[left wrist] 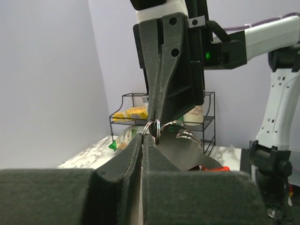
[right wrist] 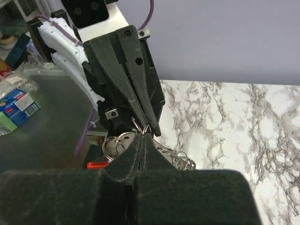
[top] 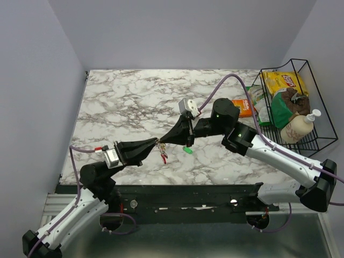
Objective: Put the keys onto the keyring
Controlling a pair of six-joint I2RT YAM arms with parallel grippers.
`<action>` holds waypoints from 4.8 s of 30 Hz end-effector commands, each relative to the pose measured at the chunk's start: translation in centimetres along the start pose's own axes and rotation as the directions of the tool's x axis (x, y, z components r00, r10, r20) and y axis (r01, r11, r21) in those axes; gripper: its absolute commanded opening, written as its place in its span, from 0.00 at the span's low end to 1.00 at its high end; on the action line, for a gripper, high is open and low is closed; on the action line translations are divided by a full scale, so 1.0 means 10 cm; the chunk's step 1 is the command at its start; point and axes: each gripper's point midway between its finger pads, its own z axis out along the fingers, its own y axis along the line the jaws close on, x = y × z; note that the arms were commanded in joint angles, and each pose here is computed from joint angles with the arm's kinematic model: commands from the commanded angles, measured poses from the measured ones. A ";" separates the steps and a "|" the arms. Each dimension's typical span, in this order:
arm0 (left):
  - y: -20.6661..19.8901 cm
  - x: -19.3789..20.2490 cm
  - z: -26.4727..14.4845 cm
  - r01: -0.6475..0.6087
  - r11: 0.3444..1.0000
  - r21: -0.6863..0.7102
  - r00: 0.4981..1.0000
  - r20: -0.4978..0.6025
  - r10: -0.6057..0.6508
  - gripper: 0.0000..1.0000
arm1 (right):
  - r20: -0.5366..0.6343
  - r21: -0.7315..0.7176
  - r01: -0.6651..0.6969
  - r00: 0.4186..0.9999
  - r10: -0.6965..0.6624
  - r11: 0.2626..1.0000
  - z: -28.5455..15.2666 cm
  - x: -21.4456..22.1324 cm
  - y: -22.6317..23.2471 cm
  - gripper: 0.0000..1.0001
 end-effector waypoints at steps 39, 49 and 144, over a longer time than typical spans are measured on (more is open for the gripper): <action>-0.33 0.21 0.21 0.030 0.815 0.579 0.791 -0.512 0.335 0.39 | -0.235 -0.121 0.084 0.966 -0.111 0.989 -0.46 0.27 0.42 0.01; -0.41 0.25 0.28 0.094 0.795 0.599 0.817 -0.503 0.283 0.38 | -0.233 -0.092 0.092 0.966 -0.112 0.991 -0.47 0.27 0.38 0.01; 0.03 0.34 0.04 -0.345 0.889 0.302 0.825 -0.354 0.441 0.00 | -0.136 0.379 0.169 0.983 -0.126 0.910 -0.75 0.26 -0.25 0.79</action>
